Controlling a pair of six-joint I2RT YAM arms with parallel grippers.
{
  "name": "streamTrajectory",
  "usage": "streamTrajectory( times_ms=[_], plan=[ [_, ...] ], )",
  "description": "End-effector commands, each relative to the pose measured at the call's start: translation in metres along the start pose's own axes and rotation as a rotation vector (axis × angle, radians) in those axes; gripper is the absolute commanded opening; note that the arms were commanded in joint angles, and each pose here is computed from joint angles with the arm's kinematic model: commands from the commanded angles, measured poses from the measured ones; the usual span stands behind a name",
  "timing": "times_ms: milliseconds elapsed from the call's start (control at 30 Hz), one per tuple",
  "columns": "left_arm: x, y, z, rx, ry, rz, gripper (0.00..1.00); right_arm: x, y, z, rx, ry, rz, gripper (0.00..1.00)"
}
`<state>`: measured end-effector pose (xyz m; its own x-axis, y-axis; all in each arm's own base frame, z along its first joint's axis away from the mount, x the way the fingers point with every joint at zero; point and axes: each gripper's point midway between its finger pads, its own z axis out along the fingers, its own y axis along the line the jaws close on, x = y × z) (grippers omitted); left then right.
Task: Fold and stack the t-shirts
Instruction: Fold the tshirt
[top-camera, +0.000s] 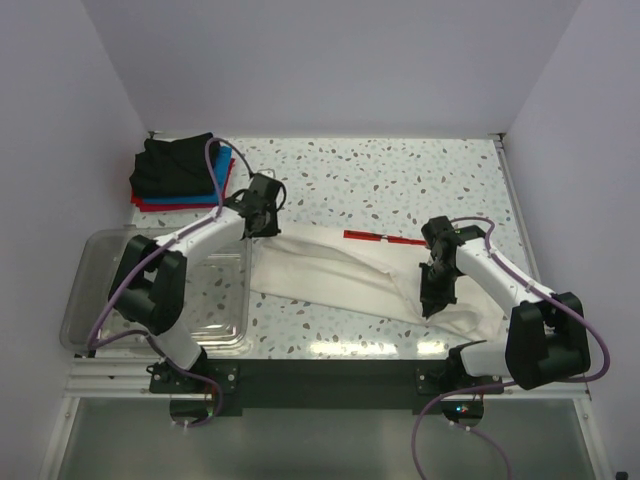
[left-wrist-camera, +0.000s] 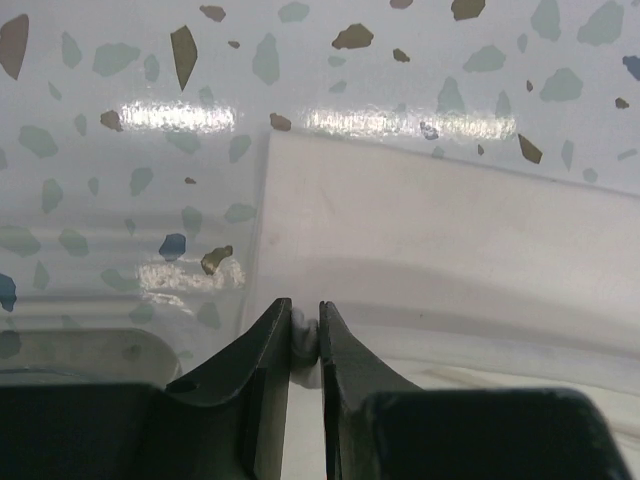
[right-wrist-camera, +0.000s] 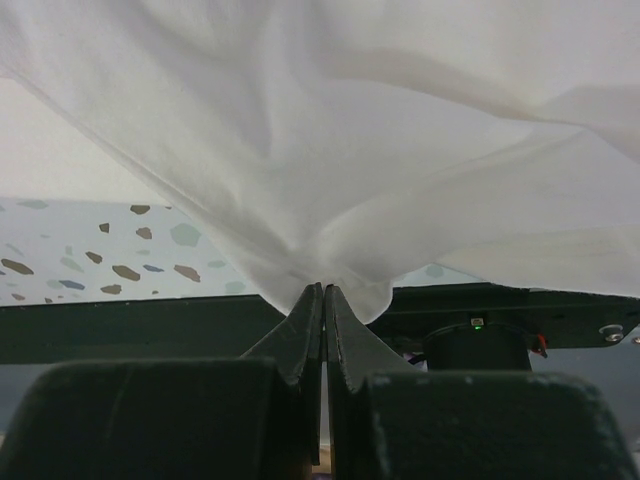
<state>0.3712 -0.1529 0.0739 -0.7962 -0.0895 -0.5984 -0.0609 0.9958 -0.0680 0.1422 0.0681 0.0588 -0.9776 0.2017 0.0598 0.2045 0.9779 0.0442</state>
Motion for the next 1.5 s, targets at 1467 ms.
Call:
streamTrajectory(
  times_ms=[1467],
  plan=[
    [0.008,-0.004,-0.032,0.074,-0.068,0.031,0.29,0.04,-0.014,-0.026,0.06,0.028,0.047,0.37]
  ],
)
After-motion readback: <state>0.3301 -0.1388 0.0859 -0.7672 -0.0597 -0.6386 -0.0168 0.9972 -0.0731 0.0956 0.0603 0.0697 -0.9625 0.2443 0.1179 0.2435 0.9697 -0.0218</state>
